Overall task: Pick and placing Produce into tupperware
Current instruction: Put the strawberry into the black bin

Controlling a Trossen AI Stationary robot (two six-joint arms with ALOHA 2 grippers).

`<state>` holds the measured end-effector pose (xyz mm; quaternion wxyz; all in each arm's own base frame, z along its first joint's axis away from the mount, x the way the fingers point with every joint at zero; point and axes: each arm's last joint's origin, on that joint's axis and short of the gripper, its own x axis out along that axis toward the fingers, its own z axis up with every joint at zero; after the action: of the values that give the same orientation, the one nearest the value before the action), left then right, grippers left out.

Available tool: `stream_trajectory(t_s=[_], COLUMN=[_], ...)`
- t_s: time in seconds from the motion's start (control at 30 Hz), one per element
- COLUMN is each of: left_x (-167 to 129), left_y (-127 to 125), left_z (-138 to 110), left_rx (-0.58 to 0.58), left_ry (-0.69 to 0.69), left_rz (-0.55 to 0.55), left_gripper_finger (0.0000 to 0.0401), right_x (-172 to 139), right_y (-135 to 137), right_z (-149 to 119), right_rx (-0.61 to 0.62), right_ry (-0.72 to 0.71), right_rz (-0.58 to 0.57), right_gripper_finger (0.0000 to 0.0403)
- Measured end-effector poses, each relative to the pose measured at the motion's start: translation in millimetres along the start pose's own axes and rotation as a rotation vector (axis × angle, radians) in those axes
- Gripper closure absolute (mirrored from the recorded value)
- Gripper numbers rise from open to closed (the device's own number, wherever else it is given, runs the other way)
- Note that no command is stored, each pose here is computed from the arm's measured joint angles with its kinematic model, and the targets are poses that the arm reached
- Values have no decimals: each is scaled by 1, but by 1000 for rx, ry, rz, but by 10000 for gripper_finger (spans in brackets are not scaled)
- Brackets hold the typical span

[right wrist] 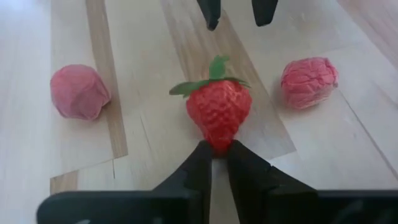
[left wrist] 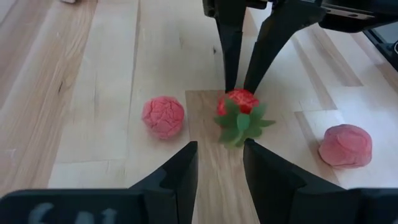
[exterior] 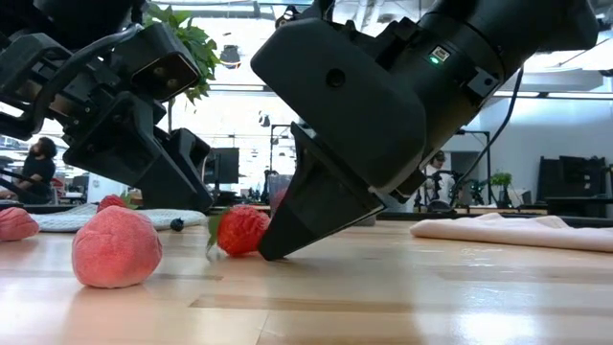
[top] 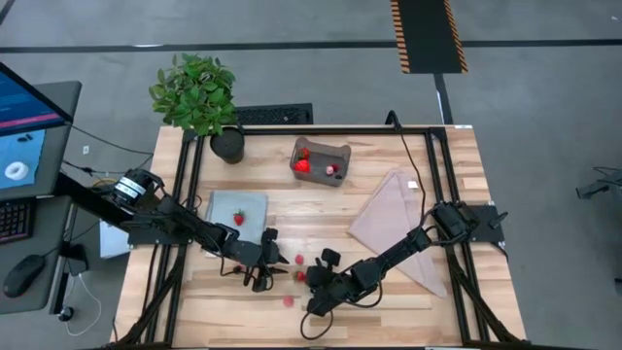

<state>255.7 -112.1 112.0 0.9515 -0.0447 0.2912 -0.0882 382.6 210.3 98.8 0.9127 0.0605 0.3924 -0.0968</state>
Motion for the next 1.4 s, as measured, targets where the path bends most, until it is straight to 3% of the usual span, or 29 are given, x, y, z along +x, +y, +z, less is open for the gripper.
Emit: stream_trajectory(t_s=[0.37,0.5,0.67,1.0,1.17,1.4], left_x=[0,0,0,0,0,0], left_y=[-1,0,1,1,1,0], left_z=[0,-2,-1,-1,-1,-2], left_rx=[-8,-24,-24,-24,-24,-24], left_ry=[7,16,7,9,7,20], left_rz=[-17,3,36,31,29,-17], left_gripper_finger=[285,285,285,285,285,285], right_x=[-1,0,-1,-2,0,5], right_y=[-1,-2,-3,-6,-13,-20], right_z=[3,5,4,3,4,7], right_rx=[-8,58,125,130,119,104], right_ry=[5,30,59,93,102,98], right_rz=[9,35,28,16,-20,-39], right_gripper_finger=[356,351,308,166,155,174])
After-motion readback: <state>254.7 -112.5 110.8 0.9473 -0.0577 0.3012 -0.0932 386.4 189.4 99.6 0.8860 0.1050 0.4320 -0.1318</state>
